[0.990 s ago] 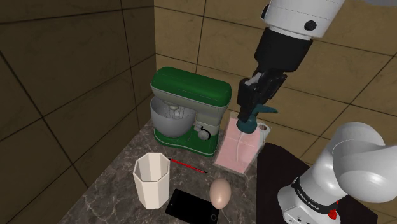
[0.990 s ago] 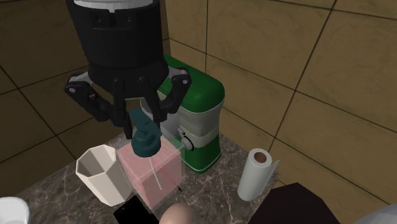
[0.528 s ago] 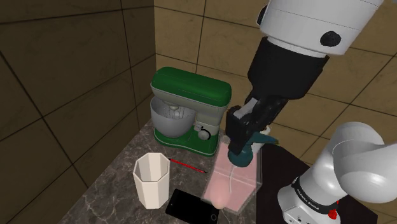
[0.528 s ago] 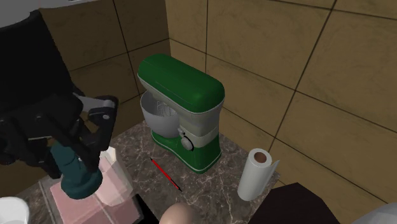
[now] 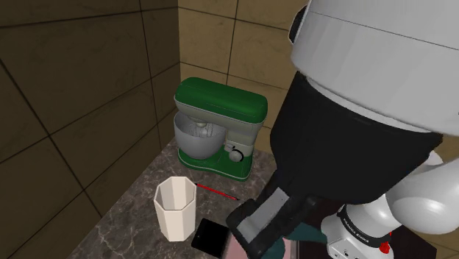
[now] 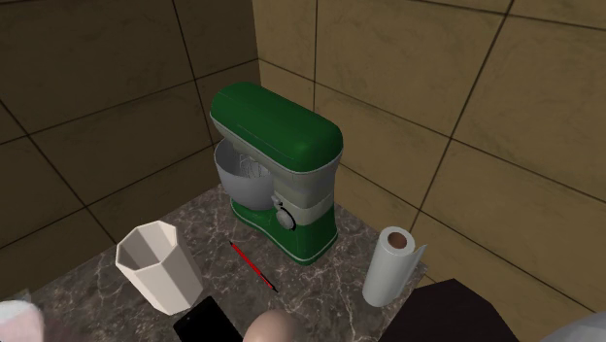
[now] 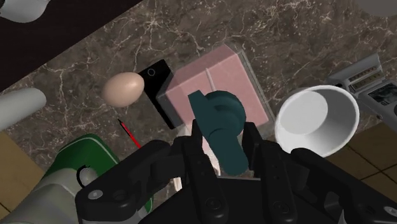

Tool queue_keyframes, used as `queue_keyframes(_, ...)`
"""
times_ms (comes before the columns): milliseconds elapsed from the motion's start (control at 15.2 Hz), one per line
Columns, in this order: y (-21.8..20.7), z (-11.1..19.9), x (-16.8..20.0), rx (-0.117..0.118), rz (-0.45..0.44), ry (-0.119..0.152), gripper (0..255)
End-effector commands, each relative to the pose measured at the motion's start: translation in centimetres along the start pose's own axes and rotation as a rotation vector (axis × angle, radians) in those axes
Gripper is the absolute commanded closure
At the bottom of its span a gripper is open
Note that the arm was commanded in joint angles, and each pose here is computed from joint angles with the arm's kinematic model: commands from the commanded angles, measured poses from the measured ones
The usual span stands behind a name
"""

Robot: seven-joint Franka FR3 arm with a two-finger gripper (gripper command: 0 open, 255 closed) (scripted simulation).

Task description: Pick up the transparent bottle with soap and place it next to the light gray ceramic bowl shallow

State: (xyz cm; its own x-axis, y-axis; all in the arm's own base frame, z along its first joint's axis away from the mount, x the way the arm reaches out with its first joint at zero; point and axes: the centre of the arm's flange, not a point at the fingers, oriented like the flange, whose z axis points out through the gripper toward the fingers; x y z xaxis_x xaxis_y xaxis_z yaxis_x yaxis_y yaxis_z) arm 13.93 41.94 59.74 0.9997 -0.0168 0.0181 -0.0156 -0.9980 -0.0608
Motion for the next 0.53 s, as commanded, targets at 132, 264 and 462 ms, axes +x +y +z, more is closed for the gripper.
queue_keyframes(132,-4.8,0.6,-2.6,0.001,0.001,-0.001,255)
queue_keyframes(264,-7.1,0.7,-3.9,0.001,0.001,-0.001,255)
queue_keyframes(462,-10.6,0.9,-5.8,0.001,0.001,-0.001,255)
